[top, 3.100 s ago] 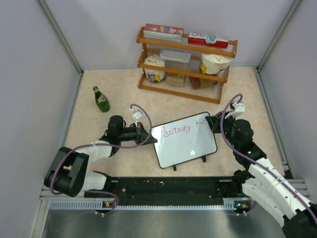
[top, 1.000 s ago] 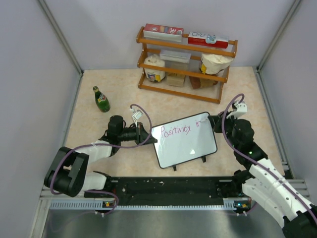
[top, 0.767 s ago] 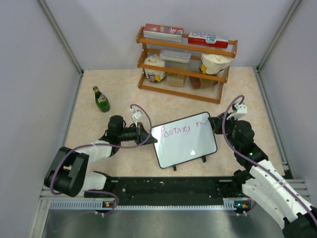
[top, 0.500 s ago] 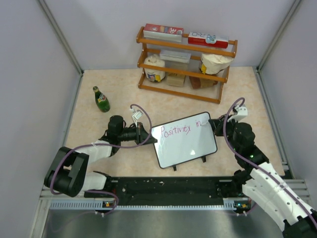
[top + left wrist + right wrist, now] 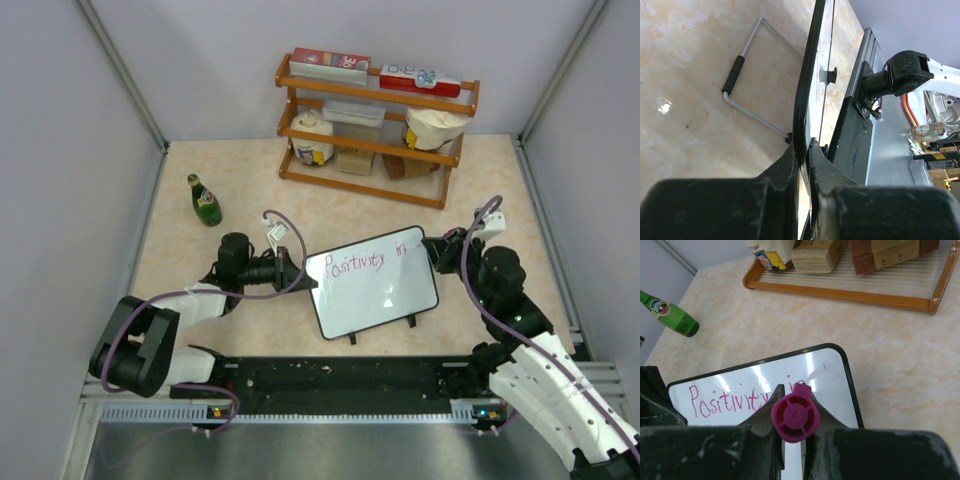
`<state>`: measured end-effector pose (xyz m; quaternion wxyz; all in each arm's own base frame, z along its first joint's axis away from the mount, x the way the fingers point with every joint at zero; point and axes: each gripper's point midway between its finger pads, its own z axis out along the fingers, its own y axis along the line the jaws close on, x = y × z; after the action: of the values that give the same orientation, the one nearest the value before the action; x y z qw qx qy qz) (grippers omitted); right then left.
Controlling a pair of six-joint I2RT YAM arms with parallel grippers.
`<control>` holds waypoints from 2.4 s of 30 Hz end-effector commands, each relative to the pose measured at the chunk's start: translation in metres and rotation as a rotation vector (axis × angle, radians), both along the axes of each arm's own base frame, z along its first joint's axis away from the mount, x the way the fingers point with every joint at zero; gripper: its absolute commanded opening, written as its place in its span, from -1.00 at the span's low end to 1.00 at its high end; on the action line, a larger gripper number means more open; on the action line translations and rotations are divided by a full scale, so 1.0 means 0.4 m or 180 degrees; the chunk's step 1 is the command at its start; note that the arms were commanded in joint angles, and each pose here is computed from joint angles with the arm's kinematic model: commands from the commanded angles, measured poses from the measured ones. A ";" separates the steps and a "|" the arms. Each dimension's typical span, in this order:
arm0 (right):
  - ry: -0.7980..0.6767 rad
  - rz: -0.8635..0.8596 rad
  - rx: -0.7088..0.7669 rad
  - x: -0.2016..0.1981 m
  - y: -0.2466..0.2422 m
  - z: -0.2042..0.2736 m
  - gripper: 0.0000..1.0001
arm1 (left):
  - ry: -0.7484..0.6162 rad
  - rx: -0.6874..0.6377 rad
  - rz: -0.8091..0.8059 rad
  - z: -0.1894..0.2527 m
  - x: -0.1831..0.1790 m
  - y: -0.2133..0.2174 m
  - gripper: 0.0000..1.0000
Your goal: Write a sentence on the whiteboard
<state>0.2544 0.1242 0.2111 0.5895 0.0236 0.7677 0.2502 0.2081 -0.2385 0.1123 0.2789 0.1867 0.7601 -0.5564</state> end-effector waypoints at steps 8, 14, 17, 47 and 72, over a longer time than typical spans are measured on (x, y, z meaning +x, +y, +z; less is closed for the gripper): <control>-0.0332 0.0481 0.0143 -0.042 0.075 0.096 -1.00 | -0.0202 0.0211 0.0133 -0.037 0.027 0.011 -1.00; -0.0321 0.0611 0.0112 -0.058 0.128 0.088 -1.00 | -0.0198 0.0215 0.0137 -0.038 0.026 0.012 -1.00; -0.0316 0.0728 0.0116 -0.073 0.165 0.085 -1.00 | -0.0202 0.0214 0.0137 -0.037 0.026 0.012 -1.00; -0.0356 0.1503 0.0130 -0.182 0.502 0.084 -1.00 | -0.0197 0.0211 0.0128 -0.037 0.023 0.012 -1.00; -0.0024 0.1348 -0.0137 -0.171 0.489 -0.061 -1.00 | -0.0201 0.0206 0.0130 -0.036 0.025 0.011 -1.00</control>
<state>0.1872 0.3176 0.1851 0.5228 -0.1655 0.7629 0.3424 0.2082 -0.2385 0.1124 0.2792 0.1869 0.7599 -0.5565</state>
